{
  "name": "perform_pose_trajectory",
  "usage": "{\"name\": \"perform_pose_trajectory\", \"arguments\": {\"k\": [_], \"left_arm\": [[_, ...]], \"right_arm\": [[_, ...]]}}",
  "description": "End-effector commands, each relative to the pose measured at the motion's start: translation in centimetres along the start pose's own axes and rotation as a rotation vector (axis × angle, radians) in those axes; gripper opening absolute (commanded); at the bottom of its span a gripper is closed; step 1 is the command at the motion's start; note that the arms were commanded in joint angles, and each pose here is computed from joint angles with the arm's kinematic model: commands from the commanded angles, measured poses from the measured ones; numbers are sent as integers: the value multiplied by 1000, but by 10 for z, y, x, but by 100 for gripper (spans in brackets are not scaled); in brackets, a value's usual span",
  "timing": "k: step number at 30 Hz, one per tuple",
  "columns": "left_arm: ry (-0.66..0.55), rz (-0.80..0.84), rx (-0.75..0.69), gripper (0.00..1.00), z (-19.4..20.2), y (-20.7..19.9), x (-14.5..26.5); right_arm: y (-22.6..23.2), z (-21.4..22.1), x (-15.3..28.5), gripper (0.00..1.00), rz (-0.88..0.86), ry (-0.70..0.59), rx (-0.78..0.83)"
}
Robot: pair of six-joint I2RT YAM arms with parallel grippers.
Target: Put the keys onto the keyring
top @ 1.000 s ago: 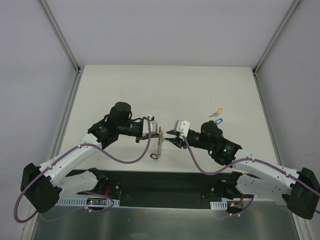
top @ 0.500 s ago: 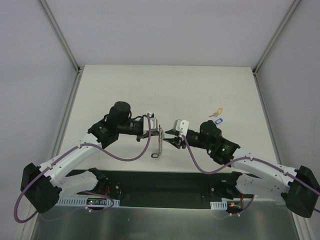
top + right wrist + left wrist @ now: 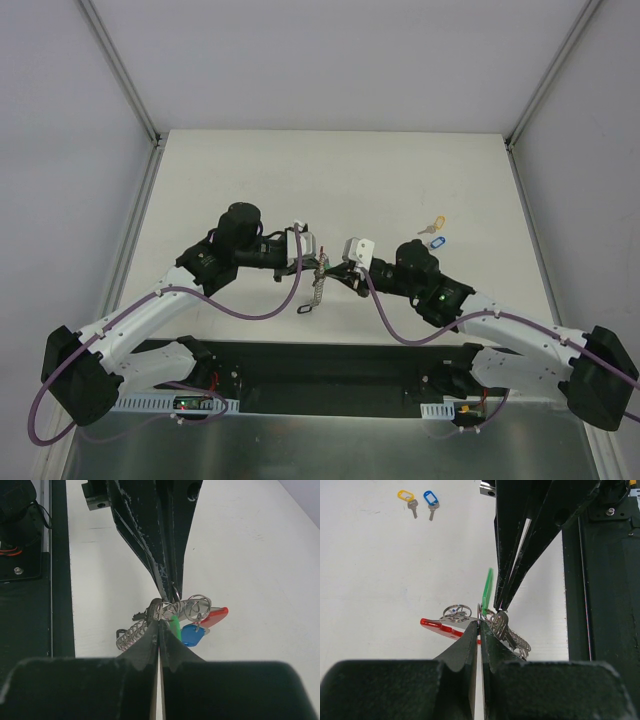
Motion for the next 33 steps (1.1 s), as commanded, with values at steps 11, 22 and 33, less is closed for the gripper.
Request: {"name": "perform_pose_trajectory", "arguments": {"k": [11,22,33], "left_arm": [[-60,-95,-19,0,-16,12,1],[-108,-109,6,0,-14,11,-3],[-224,-118,-44,0,-23,7,-1]], "right_arm": [[-17,-36,10,32,116,-129,12],[-29,-34,6,47,206,-121,-68],[-36,-19,5,46,136,-112,-156]]}}
Point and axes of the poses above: each gripper's point midway between its finger pads, its own x axis back along the fingers, its own y axis along the line the jaws close on, z = x × y, the point moved 4 cm from there along x, back along the fingers, and after that the axes turned 2 degrees about x, right-handed, at the moved point
